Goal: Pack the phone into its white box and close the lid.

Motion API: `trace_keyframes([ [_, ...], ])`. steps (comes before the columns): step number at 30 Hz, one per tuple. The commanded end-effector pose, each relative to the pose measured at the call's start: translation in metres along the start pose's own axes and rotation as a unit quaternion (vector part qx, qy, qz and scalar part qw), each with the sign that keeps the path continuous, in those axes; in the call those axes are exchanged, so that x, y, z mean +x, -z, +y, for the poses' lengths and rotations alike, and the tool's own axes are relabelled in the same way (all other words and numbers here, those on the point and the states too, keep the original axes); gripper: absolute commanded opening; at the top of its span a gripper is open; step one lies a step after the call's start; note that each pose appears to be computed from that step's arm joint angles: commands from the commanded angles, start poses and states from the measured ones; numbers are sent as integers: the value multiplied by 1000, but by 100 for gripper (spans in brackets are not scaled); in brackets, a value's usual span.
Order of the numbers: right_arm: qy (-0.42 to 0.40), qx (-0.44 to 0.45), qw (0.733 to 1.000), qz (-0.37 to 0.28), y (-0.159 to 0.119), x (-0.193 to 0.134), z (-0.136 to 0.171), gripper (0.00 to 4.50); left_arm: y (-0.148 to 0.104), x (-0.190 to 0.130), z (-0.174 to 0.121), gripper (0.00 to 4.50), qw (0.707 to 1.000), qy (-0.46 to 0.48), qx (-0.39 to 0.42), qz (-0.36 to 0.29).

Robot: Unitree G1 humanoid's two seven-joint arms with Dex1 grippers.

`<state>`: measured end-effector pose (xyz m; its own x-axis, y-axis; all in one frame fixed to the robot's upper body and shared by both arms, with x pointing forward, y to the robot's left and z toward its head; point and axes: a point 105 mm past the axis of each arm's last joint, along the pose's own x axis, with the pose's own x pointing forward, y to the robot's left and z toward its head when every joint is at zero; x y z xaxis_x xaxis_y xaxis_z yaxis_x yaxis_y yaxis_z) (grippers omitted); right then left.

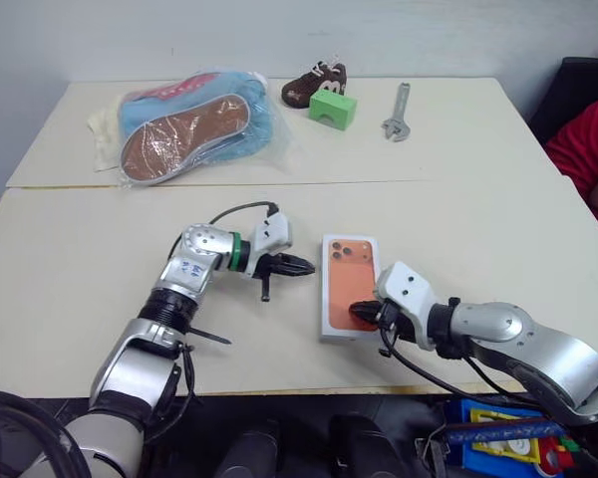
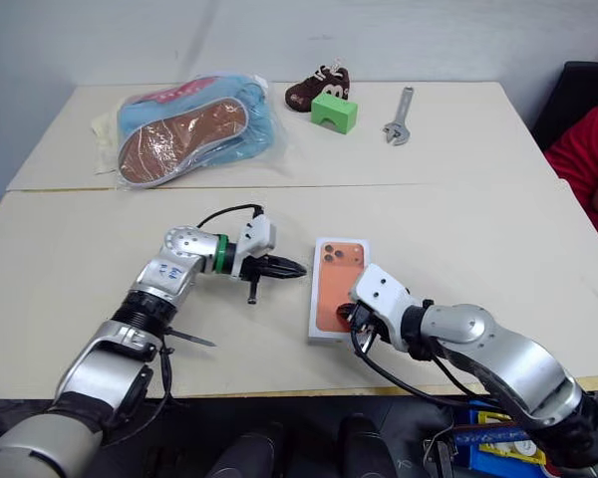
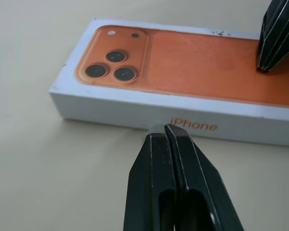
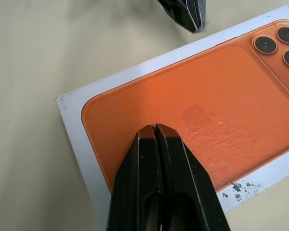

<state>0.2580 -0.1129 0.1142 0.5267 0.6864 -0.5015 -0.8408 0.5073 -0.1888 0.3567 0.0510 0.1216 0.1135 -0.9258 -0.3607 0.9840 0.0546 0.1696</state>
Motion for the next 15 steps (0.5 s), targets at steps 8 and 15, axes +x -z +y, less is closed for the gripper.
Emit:
trace_keyframes([
  [8,2,55,998,38,41,2,9,2,-34,-3,-1,0,998,21,-11,-59],
  [15,16,48,997,57,58,2,8,2,12,30,-7,0,996,35,15,82],
])
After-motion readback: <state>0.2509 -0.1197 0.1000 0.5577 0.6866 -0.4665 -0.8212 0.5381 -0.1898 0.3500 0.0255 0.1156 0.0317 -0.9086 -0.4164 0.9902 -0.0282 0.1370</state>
